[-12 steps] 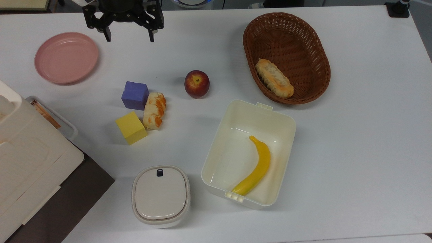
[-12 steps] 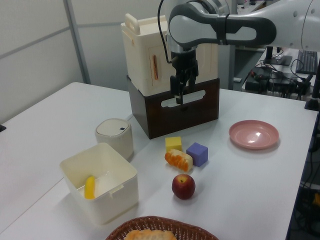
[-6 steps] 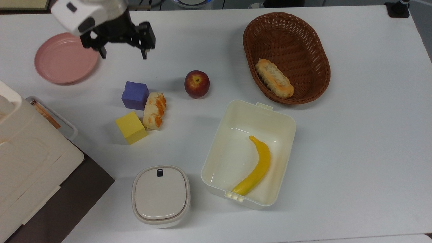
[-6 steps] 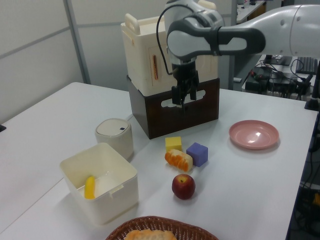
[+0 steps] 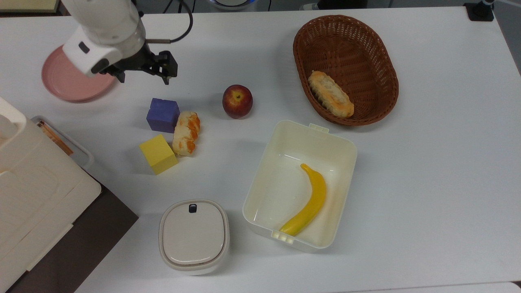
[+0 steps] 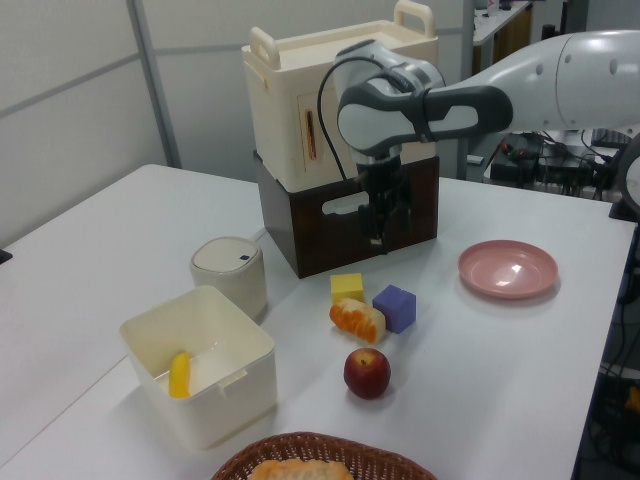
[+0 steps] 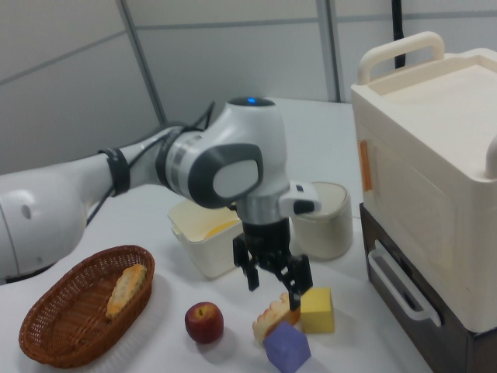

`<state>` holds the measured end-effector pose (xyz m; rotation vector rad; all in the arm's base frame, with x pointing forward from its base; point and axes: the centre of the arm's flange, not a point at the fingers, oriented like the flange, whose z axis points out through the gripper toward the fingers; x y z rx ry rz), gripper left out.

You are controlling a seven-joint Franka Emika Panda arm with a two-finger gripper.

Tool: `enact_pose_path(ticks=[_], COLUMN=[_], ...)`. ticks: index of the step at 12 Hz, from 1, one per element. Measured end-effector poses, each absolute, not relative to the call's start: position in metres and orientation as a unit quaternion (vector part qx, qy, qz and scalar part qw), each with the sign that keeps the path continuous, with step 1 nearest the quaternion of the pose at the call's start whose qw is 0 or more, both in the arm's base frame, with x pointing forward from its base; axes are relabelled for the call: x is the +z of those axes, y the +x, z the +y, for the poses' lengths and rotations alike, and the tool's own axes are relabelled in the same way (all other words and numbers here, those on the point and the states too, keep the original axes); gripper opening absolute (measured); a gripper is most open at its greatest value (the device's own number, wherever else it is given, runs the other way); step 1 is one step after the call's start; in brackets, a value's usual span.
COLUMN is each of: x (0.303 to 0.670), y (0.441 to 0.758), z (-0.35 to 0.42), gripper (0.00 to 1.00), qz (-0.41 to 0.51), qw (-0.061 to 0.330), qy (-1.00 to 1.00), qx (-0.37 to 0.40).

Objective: Put the purple cube on a plate
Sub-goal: 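Lower the open gripper onto the purple cube and close on it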

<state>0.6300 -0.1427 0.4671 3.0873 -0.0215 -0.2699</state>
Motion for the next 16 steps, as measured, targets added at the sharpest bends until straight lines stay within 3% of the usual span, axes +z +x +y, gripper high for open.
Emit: enact_pose_path(ticks=[8, 16], x=[0.353, 0.321], y=[0.632, 0.639], z=[-0.153, -0.144], gripper=[1.00, 1.00], qz=[-0.010, -0.011], qw=[0.003, 0.005], qy=[0.984, 0.983], qx=[-0.179, -0.181])
